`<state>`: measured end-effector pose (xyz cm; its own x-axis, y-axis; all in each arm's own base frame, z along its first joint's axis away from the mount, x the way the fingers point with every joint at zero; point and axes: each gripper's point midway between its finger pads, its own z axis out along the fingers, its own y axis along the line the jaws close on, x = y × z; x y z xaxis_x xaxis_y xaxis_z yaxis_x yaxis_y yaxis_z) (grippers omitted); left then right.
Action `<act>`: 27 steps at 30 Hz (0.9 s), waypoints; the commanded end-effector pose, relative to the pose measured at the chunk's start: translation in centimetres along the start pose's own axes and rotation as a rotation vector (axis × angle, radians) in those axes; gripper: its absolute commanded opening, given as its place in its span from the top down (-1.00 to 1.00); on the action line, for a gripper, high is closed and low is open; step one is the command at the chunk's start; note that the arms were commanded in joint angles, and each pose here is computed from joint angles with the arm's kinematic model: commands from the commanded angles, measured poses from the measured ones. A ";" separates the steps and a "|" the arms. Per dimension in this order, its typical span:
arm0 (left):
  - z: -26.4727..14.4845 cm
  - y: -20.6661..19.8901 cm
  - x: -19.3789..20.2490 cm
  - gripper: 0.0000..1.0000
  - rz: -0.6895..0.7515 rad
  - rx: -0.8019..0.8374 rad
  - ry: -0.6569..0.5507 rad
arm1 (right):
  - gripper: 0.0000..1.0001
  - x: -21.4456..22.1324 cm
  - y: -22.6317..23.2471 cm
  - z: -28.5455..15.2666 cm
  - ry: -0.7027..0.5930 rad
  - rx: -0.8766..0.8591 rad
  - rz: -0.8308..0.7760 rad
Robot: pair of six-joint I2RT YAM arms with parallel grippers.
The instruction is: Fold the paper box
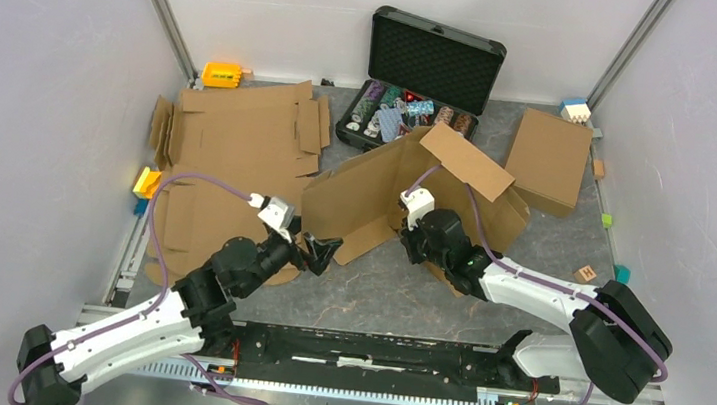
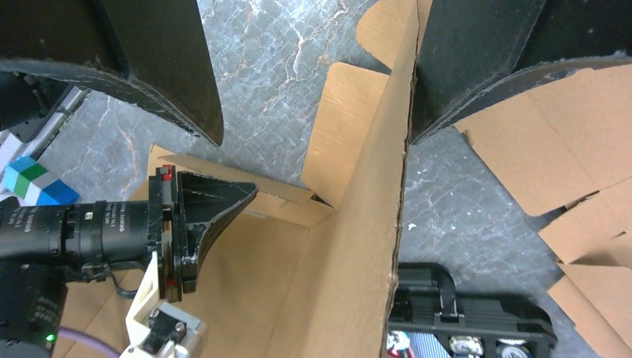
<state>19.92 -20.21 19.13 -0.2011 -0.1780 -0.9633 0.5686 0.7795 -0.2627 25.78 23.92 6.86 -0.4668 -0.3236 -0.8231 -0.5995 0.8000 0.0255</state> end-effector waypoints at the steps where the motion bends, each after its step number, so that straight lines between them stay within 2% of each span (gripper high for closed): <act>1: 1.1 -1.2 -2.3 -0.90 -0.018 0.025 -0.033 | 1.00 -0.5 0.4 -0.1 0.005 -0.025 -0.014; 7: 1.9 1.2 -2.2 -0.78 -0.030 -0.128 -0.042 | 1.00 -0.7 0.8 0.0 0.008 -0.050 -0.023; 11: 1.3 1.1 -2.1 -0.84 -0.077 -0.125 -0.027 | 1.00 -0.9 0.7 0.0 0.015 -0.046 -0.038; 14: 0.7 1.7 -3.1 -0.87 -0.030 -0.139 -0.071 | 1.00 -1.1 0.8 0.0 0.007 -0.053 -0.042; 18: 1.0 0.6 -5.3 -0.63 0.079 -0.084 -0.075 | 1.00 -1.1 0.9 -0.1 0.009 -0.059 -0.050; 21: 2.4 0.4 -5.4 -0.64 0.155 -0.079 -0.017 | 1.00 -1.0 1.0 0.0 0.009 -0.065 -0.051; 27: 4.2 -0.6 -5.9 -0.65 0.166 0.001 -0.034 | 1.00 -1.2 1.0 -0.1 0.005 -0.064 -0.051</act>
<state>23.68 -21.20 22.92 -0.1474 -0.0848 -0.9854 0.5270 0.8364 -0.1508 25.18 24.31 6.75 -0.4559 -0.3752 -0.8071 -0.6524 0.7577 0.0163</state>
